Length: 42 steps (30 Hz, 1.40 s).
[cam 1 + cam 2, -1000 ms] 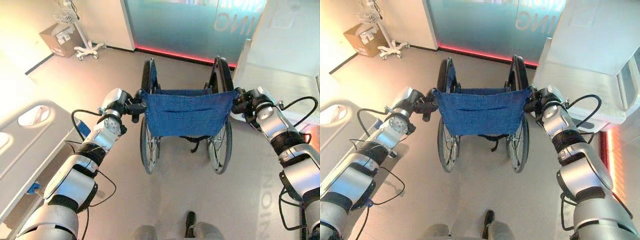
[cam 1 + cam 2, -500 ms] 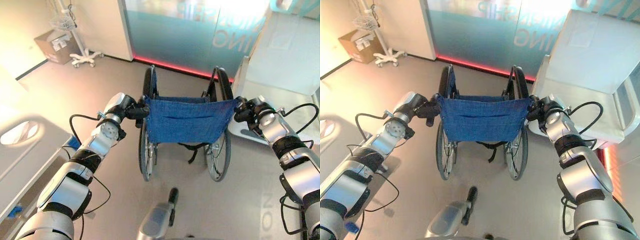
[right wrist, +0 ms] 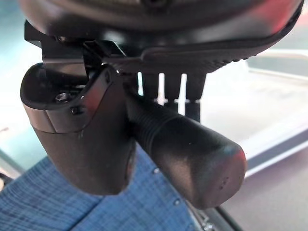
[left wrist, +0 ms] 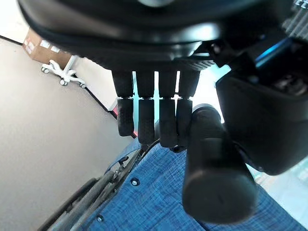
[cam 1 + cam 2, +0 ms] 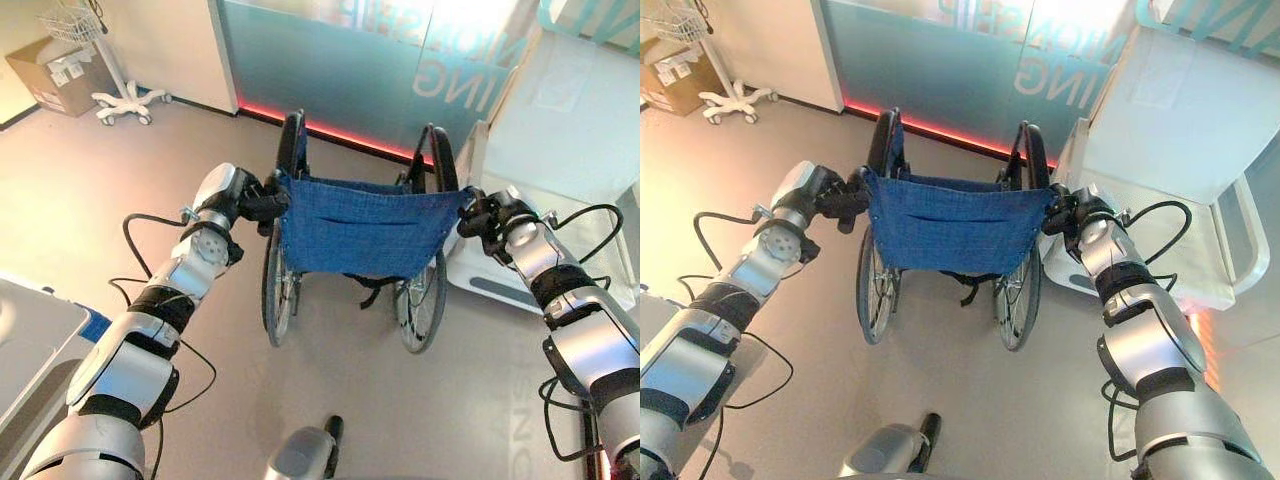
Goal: Push the wheelchair next to the bed
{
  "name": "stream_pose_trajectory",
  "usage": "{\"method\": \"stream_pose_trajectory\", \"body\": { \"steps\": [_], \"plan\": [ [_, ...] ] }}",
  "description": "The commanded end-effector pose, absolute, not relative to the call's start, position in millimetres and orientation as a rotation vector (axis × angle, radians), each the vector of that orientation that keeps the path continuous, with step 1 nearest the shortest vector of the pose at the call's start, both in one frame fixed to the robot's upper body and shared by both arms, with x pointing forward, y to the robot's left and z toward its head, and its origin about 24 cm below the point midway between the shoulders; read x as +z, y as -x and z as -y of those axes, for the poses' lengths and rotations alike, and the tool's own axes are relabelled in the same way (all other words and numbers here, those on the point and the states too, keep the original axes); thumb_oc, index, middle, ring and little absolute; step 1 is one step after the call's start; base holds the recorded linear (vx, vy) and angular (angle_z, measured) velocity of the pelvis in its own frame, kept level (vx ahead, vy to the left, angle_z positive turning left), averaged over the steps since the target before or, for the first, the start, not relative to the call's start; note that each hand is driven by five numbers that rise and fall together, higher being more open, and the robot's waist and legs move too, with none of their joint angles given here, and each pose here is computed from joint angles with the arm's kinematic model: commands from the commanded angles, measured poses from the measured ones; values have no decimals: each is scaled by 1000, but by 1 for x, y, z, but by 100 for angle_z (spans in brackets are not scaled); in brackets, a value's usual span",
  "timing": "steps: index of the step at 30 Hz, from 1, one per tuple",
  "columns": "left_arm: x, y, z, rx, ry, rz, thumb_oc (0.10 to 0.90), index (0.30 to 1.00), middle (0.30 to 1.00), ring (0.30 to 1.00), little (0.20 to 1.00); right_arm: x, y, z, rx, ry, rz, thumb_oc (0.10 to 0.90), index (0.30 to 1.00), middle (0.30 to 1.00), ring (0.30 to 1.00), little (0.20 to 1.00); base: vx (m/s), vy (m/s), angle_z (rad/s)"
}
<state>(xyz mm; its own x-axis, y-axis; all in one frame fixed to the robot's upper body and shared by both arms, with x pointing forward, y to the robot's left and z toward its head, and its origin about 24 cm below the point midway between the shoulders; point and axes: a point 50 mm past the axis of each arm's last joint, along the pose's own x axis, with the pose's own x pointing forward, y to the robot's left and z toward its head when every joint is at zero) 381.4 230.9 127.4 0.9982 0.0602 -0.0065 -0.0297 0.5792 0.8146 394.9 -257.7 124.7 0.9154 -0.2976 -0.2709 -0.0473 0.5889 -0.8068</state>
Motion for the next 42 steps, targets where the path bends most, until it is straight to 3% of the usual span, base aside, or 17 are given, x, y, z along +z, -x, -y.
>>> {"method": "stream_pose_trajectory", "body": {
  "steps": [1, 16, 20, 28, 42],
  "plan": [
    [93, -364, -241, -16, -1021, -124, 400, 300, 300, 300, 300, 181, -413, 203, 24, 1256, 33, 400, 300, 300, 300, 300, 188, -143, -18],
    [68, -348, -217, -212, -1031, -121, 400, 300, 300, 300, 300, 221, -410, 216, -59, 1268, 33, 400, 300, 300, 300, 300, 403, -360, 81],
    [62, -345, -219, -176, -1015, -168, 400, 300, 300, 300, 300, 230, -410, 204, 12, 1294, 74, 400, 300, 300, 300, 300, 277, -443, 103],
    [64, -362, -190, -217, -1035, -169, 400, 300, 300, 300, 300, 216, -409, 224, -24, 1334, 21, 400, 300, 300, 300, 300, 159, -283, 83],
    [65, -364, -203, -118, -1007, -230, 400, 300, 300, 300, 300, 207, -409, 190, 83, 1374, 117, 400, 300, 300, 300, 300, 224, -115, 8]
  ]
}}
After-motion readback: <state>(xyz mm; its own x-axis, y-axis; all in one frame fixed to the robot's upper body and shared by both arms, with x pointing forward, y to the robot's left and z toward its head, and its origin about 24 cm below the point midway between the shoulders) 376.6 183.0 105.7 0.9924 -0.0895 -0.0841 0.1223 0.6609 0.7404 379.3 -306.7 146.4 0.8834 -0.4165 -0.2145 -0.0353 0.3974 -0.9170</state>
